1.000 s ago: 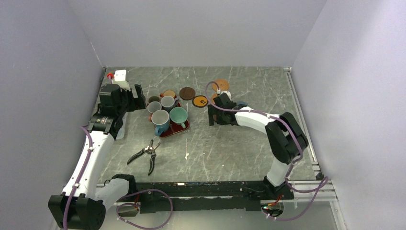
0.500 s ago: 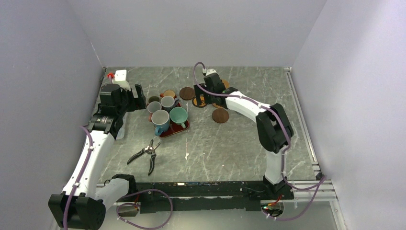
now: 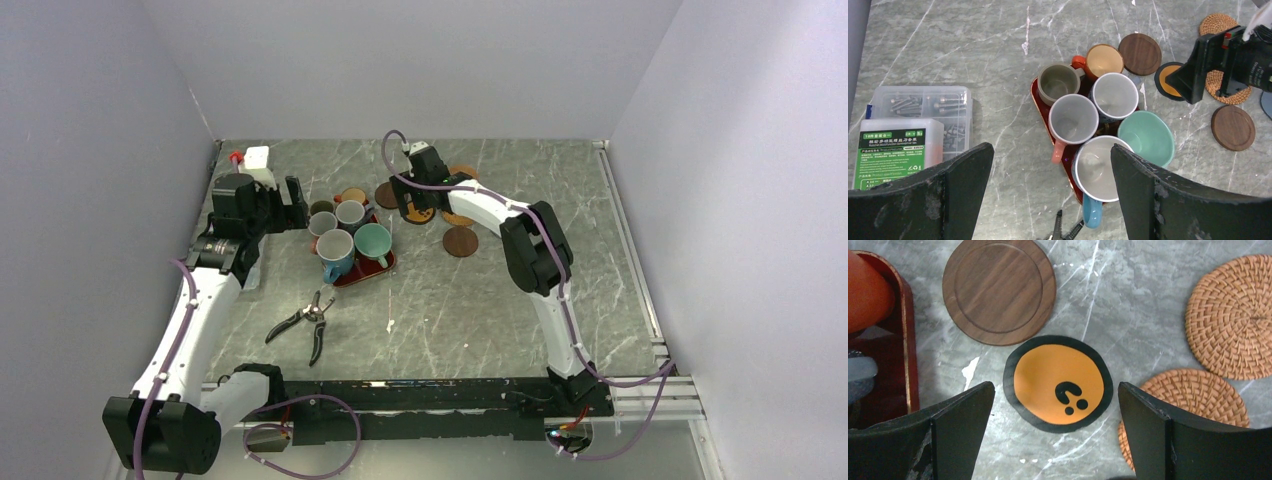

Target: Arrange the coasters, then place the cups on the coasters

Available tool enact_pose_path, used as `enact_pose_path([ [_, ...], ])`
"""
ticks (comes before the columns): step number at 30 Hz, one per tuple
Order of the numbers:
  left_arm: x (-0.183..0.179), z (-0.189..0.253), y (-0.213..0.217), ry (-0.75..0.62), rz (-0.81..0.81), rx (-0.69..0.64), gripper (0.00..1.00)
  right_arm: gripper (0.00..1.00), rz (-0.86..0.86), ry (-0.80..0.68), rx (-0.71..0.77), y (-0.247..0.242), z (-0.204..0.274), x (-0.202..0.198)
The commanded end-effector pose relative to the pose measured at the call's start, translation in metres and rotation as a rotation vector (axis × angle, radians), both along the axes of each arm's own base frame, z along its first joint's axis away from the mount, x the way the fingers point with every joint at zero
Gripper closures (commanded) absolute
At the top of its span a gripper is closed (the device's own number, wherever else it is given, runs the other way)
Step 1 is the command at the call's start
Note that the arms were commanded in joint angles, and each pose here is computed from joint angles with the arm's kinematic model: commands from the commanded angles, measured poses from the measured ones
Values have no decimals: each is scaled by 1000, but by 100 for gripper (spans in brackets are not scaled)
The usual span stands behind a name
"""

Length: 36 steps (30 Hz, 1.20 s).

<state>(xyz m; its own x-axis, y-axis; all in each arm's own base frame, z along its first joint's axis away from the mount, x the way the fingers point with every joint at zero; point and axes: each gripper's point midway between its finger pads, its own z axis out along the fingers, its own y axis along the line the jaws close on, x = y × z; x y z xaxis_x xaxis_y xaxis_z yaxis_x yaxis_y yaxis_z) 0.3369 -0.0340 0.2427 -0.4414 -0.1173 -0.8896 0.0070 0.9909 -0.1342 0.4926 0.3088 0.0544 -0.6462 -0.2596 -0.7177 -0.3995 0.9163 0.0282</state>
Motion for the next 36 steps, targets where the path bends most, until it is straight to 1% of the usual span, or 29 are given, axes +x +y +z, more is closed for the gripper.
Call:
enact_pose_path([
  [1, 4, 15, -10, -41, -35, -35, 6, 0, 41, -44, 4, 8, 13, 19],
  [11, 3, 17, -13, -44, -50, -42, 6, 0, 57, -30, -17, 11, -4, 33],
  [17, 4, 15, -16, -36, -60, -44, 6, 0, 68, -14, -31, 11, -13, 32],
  [22, 4, 15, -17, -35, -63, -44, 6, 0, 67, 13, -53, 7, -23, 27],
  [36, 3, 14, -20, -34, -69, -45, 6, 0, 53, 134, -29, 0, -47, -6],
])
